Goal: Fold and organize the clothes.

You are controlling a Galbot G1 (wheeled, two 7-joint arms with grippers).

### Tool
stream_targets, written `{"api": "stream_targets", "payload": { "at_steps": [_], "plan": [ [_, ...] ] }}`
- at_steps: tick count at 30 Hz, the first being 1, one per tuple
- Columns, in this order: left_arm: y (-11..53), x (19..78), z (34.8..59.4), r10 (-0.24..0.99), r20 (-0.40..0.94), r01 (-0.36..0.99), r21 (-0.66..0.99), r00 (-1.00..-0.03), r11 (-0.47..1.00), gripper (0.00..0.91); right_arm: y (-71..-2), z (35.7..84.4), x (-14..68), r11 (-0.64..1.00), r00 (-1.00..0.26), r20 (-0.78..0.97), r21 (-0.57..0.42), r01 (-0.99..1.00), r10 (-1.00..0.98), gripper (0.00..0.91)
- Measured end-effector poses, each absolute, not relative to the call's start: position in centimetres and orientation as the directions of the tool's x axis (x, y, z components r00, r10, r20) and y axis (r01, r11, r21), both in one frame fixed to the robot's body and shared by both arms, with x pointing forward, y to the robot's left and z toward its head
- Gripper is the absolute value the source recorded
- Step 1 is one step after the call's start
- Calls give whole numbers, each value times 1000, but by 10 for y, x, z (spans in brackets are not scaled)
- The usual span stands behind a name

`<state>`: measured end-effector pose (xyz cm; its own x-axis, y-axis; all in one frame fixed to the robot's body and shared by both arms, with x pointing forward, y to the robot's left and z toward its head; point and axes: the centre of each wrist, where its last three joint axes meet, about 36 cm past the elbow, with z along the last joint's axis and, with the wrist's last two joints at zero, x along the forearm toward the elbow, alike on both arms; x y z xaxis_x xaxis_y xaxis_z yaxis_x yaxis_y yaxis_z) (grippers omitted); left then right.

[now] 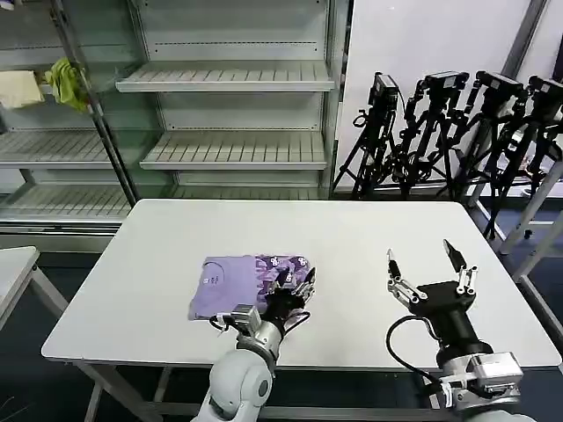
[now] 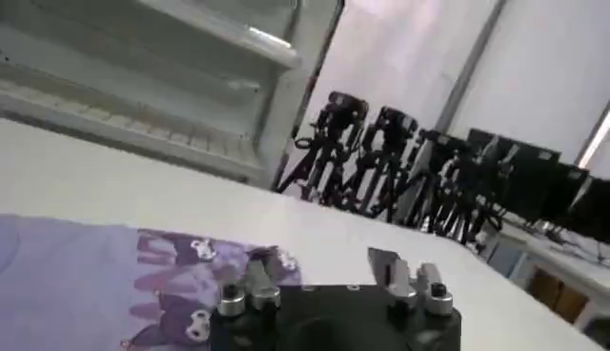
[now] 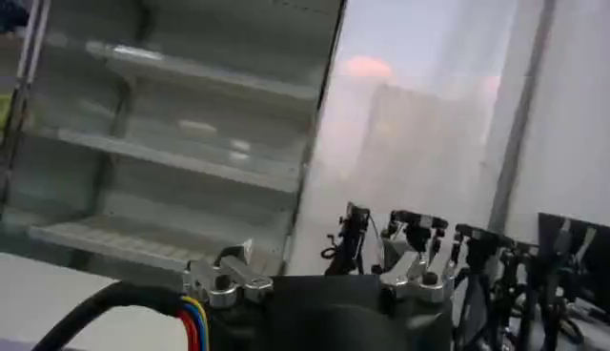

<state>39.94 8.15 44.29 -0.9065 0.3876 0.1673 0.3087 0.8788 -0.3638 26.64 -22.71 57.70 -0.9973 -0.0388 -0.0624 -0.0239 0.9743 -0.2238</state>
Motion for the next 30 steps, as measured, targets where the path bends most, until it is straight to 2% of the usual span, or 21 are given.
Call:
{"api": "stream_targets", "payload": {
  "at_steps": [5, 12, 21, 30],
  "plan": [
    [96, 392, 460, 359, 123, 299, -347, -925, 889, 907, -221, 578, 268, 982, -997, -47, -180, -57, -67, 907],
    [135, 379, 479, 274, 74, 242, -290, -959, 926, 907, -204, 579, 276, 988, -988, -19, -25, -155, -155, 907],
    [168, 358, 491, 171, 44, 155, -257, -984, 954, 907, -176, 516, 332, 967, -957, 197, 187, -176, -212, 907],
    [183, 344, 493, 117, 41, 103, -241, -992, 965, 907, -140, 467, 367, 939, -906, 338, 311, -148, -255, 907]
  ]
}}
